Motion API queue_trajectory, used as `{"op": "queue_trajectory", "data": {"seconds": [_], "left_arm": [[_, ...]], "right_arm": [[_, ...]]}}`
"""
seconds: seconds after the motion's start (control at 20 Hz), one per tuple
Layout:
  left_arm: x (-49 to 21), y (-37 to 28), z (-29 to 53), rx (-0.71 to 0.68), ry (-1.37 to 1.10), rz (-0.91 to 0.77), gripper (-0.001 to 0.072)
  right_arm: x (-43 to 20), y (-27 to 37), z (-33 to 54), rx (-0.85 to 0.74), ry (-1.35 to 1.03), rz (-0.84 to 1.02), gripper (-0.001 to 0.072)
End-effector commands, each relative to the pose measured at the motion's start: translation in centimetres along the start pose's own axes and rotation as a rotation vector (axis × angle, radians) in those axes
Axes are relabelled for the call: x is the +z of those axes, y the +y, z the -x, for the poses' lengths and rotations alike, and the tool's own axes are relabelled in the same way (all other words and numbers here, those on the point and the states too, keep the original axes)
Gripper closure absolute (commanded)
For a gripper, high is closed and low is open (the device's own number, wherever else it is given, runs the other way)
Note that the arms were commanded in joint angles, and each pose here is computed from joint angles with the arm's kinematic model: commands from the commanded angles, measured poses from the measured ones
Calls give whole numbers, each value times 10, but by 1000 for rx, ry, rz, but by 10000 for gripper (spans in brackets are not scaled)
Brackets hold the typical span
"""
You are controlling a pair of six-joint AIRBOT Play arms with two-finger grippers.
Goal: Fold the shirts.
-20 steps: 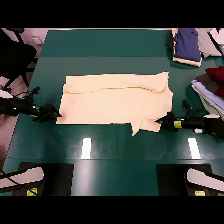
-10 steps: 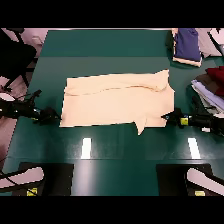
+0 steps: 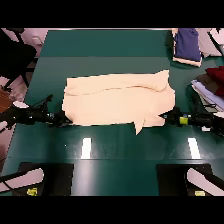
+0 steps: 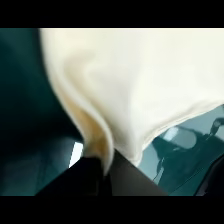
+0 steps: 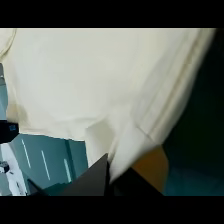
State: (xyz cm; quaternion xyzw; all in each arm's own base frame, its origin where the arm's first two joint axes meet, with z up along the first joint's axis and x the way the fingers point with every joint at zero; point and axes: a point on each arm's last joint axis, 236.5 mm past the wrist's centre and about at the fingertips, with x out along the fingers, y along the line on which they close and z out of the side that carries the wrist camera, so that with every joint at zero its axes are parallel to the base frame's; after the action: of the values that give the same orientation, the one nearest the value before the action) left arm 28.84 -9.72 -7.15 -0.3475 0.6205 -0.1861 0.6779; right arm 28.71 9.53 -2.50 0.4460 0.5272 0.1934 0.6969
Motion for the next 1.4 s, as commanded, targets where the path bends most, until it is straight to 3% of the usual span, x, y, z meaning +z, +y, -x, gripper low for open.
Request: {"op": "queue_trajectory", "data": {"seconds": [0.0,0.4,0.6,0.7,0.9,1.1,1.15,1.25,1.3,1.35], "left_arm": [[-13,-44,19,-90,-8,-40,687],[-48,-118,81,-85,-201,-183,688],[25,-112,107,-31,-527,-172,688],[63,-98,121,13,-674,-131,688],[93,-52,84,66,-620,-30,686],[112,-38,37,29,-577,6,685],[112,-39,24,32,-569,-1,685],[113,-46,-1,44,-548,-35,684],[115,-51,-10,52,-544,-55,682],[120,-56,-11,61,-562,-70,563]], "right_arm": [[-5,19,32,-10,-56,51,697],[-35,83,76,-12,-236,190,697],[20,83,83,-35,-453,171,697],[42,64,70,-67,-455,123,697],[72,32,20,-146,-340,107,697],[112,16,-19,-191,-285,85,695],[119,15,-28,-195,-264,89,681],[129,12,-42,-194,-221,81,483],[134,12,-45,-190,-207,87,446],[139,12,-42,-185,-204,93,446]]}}
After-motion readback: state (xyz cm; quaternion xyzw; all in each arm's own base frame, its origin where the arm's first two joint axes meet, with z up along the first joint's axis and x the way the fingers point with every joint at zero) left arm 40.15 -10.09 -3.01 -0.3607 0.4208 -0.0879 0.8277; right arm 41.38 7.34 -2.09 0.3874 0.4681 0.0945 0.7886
